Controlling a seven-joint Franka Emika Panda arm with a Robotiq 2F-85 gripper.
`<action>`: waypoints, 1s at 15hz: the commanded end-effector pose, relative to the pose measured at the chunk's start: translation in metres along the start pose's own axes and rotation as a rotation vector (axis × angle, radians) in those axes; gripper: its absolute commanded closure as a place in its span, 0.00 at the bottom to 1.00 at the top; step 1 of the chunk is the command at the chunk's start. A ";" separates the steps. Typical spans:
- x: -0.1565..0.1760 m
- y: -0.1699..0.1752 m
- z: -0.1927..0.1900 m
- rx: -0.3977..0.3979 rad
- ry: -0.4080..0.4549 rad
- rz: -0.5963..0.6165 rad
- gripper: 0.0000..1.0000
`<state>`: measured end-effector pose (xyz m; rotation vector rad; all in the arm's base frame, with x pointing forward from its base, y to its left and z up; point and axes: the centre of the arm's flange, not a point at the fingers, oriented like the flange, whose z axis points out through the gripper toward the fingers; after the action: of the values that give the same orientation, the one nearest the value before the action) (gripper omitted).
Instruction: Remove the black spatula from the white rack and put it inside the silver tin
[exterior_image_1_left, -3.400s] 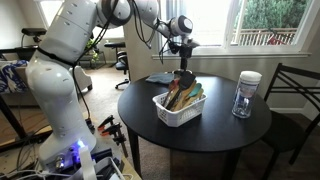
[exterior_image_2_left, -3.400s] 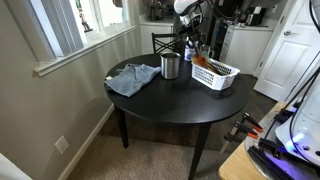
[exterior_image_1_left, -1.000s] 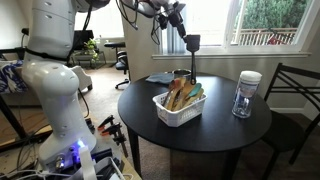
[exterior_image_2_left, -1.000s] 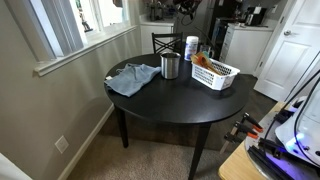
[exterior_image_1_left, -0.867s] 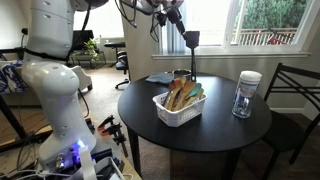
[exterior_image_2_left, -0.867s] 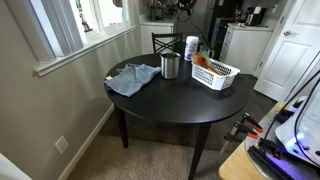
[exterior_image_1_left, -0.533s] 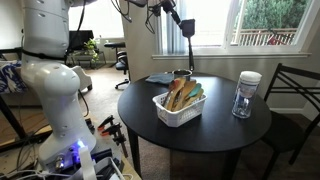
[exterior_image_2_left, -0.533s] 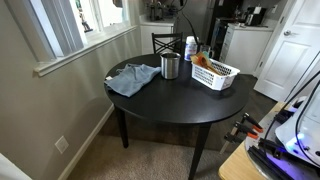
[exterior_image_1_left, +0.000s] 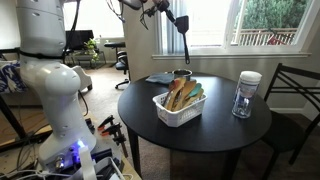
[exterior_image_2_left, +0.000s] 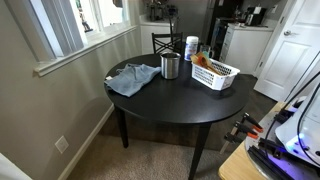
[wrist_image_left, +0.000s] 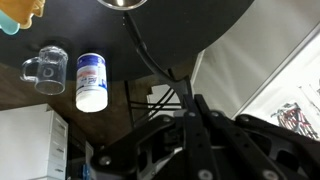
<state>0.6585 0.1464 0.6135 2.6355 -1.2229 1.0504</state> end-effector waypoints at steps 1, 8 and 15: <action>-0.021 0.034 0.008 0.105 -0.028 0.079 0.99; -0.030 0.066 0.041 0.096 -0.106 0.154 0.99; -0.038 0.095 0.059 0.046 -0.130 0.170 0.99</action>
<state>0.6315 0.0964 0.5335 2.7029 -1.4257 0.9673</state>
